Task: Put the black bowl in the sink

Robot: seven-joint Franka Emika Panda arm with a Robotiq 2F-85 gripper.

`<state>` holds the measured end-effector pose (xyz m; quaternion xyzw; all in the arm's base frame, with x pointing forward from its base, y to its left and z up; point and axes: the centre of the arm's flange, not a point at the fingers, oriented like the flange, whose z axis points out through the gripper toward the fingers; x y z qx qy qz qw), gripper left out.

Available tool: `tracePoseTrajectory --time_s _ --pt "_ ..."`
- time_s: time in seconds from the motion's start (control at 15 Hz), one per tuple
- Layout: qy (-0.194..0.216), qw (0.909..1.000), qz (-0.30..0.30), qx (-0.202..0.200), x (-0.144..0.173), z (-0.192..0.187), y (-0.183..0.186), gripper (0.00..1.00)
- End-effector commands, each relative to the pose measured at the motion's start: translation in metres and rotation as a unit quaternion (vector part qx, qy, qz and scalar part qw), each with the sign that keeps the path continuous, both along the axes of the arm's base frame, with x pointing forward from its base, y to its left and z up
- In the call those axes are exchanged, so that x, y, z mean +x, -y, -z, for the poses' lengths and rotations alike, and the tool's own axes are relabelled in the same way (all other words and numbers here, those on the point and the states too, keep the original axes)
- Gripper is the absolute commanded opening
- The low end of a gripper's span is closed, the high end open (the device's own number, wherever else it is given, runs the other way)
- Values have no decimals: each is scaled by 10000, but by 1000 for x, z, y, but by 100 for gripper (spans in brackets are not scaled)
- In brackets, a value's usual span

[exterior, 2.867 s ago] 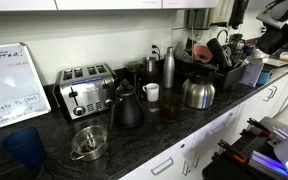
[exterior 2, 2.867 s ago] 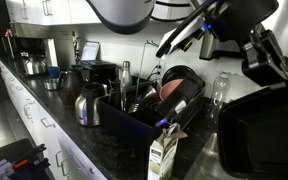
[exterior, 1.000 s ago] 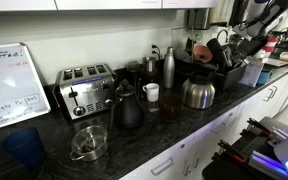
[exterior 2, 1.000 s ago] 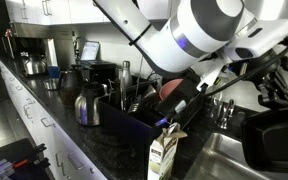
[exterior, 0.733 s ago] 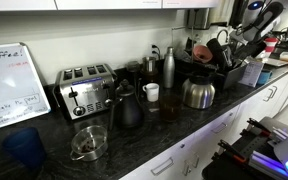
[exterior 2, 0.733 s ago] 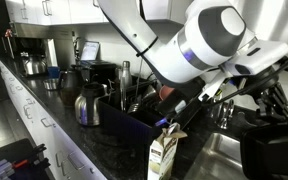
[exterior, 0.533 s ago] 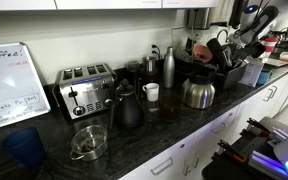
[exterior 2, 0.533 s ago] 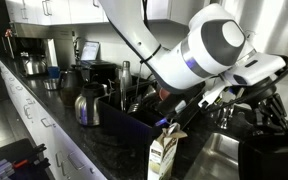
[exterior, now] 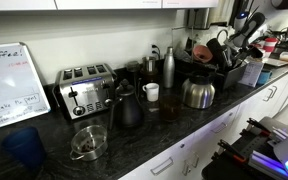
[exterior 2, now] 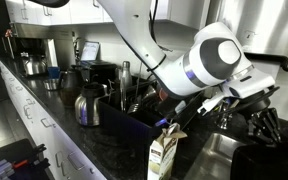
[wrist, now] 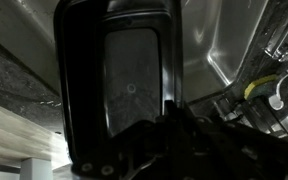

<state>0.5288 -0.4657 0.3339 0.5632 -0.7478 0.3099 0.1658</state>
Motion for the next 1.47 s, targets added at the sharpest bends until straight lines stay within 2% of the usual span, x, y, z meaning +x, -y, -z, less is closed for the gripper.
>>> tracePoseTrajectory --time_s 0.0,0.33,0.4,0.53,1.0,1.13,1.4 --pt "-161 9997 180 -37 11 9 5 2" --pt "-263 9990 365 65 17 19 7 2" --pt "-280 9987 422 81 17 19 8 32" --pt "-309 9982 500 87 17 18 10 39" --pt "-210 9982 556 110 9 -5 12 89" --pt "-166 9985 508 149 -6 -18 10 99" --pt "55 9990 369 250 -50 -69 6 100"
